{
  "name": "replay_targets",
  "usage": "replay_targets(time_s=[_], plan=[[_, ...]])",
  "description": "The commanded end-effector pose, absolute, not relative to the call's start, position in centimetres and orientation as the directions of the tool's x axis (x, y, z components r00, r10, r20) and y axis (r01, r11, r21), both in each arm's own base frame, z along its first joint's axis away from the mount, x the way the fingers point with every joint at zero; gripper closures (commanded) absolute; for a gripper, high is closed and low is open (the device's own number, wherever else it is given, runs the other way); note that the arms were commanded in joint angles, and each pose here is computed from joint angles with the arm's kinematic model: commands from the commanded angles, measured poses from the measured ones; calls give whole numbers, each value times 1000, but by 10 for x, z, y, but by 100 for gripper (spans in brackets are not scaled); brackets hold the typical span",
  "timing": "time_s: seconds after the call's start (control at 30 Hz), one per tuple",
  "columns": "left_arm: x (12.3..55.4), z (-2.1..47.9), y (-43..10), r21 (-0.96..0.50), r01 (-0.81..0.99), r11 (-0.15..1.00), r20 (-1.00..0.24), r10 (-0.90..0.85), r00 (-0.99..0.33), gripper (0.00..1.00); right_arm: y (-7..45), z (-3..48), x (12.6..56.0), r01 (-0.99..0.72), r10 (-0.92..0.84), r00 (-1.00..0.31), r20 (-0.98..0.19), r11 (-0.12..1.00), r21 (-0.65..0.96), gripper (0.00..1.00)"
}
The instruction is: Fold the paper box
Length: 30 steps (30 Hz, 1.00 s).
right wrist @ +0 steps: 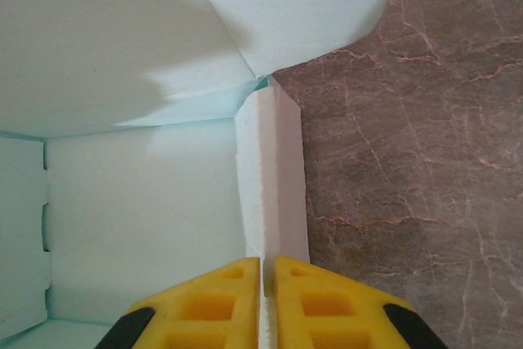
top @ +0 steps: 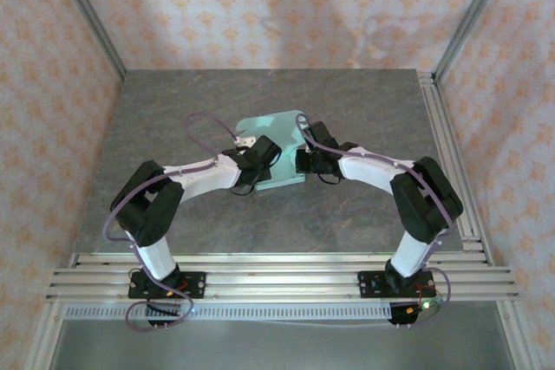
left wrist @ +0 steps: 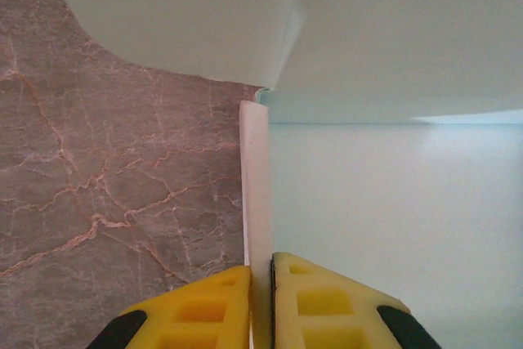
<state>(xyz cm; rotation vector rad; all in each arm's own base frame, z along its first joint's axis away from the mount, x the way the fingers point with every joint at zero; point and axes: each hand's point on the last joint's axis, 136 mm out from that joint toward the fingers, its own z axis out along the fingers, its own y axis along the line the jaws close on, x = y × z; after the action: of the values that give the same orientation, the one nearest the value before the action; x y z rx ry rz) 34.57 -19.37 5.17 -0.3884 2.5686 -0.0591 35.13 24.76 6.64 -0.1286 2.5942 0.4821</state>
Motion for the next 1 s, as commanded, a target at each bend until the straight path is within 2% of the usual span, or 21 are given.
replay_targets(time_s=[0.0, 0.43, 0.7, 0.8, 0.97], plan=[[352, 57, -194, -103, -275, 956, -524, -287, -802, 87, 254, 66, 351, -211, -48, -877, -479, 933, 292, 87], [351, 58, -193, -98, -275, 957, -527, -284, -801, 87, 244, 48, 347, -220, -150, -886, -438, 969, 113, 85], [351, 57, -193, -98, -278, 956, -526, -286, -801, 87, 235, 40, 342, -252, -257, -882, -395, 965, -66, 85], [351, 57, -192, -94, -278, 956, -526, -285, -801, 86, 240, 45, 342, -253, -248, -877, -412, 966, -41, 85], [350, 56, -191, -87, -280, 956, -526, -283, -802, 87, 256, 72, 347, -262, -181, -841, -510, 961, 91, 80]])
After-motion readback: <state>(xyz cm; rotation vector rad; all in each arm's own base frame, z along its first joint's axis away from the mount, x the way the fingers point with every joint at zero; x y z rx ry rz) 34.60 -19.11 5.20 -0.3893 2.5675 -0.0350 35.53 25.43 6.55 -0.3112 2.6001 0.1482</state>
